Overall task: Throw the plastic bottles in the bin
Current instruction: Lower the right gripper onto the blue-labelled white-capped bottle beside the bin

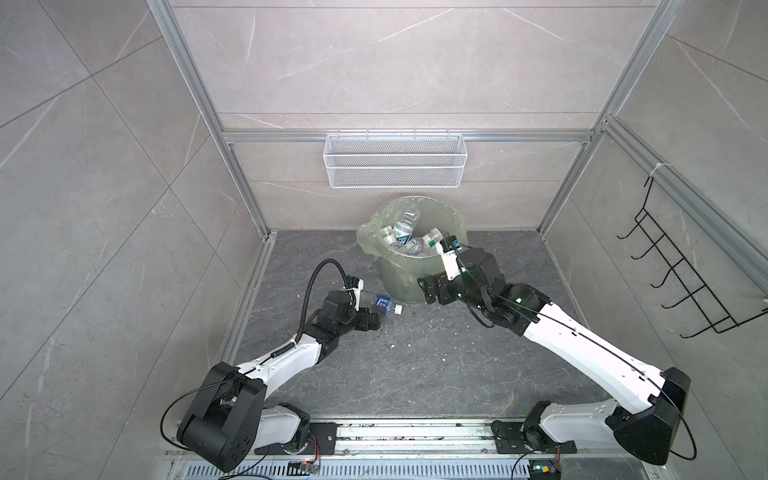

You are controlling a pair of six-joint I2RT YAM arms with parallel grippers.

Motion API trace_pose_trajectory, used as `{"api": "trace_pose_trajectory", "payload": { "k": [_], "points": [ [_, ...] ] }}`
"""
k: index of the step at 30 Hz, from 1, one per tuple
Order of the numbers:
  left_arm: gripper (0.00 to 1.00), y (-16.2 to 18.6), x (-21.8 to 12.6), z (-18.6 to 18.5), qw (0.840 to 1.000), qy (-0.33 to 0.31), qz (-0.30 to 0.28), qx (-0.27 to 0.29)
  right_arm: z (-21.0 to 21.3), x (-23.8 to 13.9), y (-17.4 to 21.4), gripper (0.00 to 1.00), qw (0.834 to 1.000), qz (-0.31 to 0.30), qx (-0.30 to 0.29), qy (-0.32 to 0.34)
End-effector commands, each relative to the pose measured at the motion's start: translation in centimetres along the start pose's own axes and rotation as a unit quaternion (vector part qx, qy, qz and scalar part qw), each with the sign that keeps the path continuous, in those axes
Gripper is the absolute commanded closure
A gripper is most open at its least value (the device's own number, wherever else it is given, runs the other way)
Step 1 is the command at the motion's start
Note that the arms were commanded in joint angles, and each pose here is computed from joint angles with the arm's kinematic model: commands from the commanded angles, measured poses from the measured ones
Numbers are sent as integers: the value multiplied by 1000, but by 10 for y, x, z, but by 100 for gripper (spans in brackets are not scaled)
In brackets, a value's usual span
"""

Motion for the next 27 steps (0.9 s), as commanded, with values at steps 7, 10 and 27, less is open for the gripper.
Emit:
{"api": "trace_pose_trajectory", "payload": {
  "k": [7,10,27],
  "points": [
    [2,-33,-22,28,995,-64,-65,-32,73,30,11,11,988,24,-135,-66],
    [2,-35,-26,37,993,-73,-74,-48,89,47,18,14,984,39,-157,-80],
    [4,-35,-33,82,980,-118,-96,-129,122,154,38,9,965,107,-230,-68]
  ]
}}
Point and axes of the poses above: each gripper's point midway between its finger pads, its own x axis out along the fingers, its own z axis along the line the jaws close on, y = z × x, the point moved 2 cm from there along -x, back along the fingers, and after that the axes turned 15 degrees about -x, right-handed, at the moved point
